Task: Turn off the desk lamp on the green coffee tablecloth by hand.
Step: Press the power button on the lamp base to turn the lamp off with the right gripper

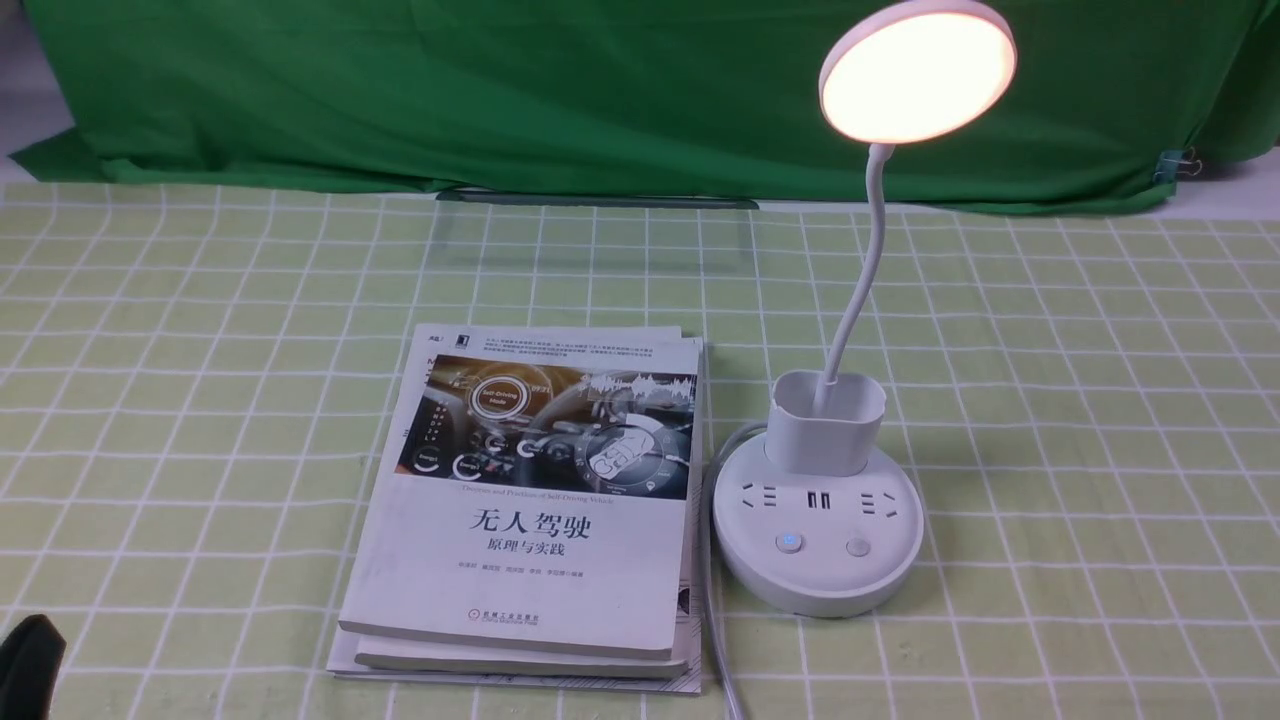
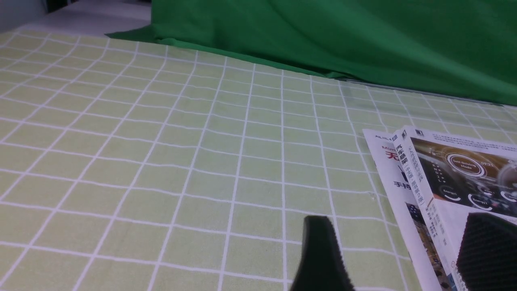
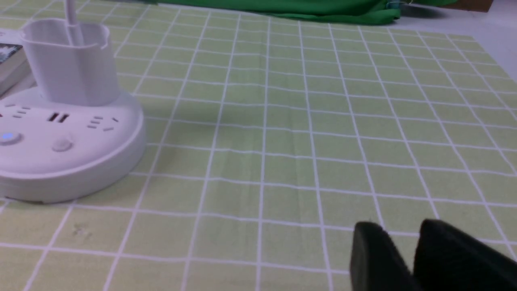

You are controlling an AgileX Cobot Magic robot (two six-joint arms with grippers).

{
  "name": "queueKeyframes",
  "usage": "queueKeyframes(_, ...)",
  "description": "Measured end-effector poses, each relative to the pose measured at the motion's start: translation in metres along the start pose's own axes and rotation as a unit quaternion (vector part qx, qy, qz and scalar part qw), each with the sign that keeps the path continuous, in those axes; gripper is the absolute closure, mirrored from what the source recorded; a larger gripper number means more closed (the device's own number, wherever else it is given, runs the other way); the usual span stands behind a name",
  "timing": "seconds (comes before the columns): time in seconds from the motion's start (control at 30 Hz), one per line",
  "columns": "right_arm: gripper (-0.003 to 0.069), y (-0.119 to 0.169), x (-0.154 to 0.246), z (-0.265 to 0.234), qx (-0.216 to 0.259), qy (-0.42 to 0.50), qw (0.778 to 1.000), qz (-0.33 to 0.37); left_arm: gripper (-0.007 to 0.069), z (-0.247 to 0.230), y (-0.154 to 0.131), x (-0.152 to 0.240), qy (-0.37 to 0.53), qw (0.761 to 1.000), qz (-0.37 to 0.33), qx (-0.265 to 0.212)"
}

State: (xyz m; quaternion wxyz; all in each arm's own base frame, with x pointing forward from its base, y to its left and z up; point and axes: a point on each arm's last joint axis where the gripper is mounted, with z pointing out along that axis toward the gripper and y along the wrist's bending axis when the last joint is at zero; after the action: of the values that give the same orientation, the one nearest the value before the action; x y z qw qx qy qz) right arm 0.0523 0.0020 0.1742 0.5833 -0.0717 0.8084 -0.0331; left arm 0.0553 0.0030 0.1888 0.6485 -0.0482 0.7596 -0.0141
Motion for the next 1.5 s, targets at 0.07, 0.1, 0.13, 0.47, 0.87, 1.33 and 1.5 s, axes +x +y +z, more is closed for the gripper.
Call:
queueKeyframes(0.07,0.0419,0.000,-0.003,0.000,0.000,-0.016,1.000,0.019,0.0215,0.000,0.000,0.000,0.000,1.000,0.000,0.000)
queueKeyframes(0.1,0.0419,0.001,-0.006,0.000,-0.006,-0.033,0.997,0.069,0.0215,0.000,0.000,0.000,0.000,1.000,0.000,0.000)
queueKeyframes(0.13,0.0419,0.001,-0.009,0.000,-0.011,-0.049,0.992,0.114,0.0215,0.000,0.000,0.000,0.000,1.000,0.000,0.000)
queueKeyframes(0.47,0.0419,-0.004,-0.030,-0.005,-0.025,-0.168,0.944,0.281,0.0215,0.000,0.000,0.000,0.000,1.000,0.000,0.000)
queueKeyframes(0.87,0.0615,-0.001,-0.088,-0.009,-0.068,0.072,0.981,0.167,0.0215,0.000,0.000,0.000,0.000,1.000,0.000,0.000)
queueKeyframes(1.33,0.0615,0.031,-0.148,0.096,-0.193,0.419,0.886,0.033,0.0215,0.000,0.000,0.000,0.000,1.000,0.000,0.000)
queueKeyframes(1.5,0.0615,0.091,-0.149,0.138,-0.248,0.452,0.855,-0.052,0.0215,0.000,0.000,0.000,0.000,1.000,0.000,0.000)
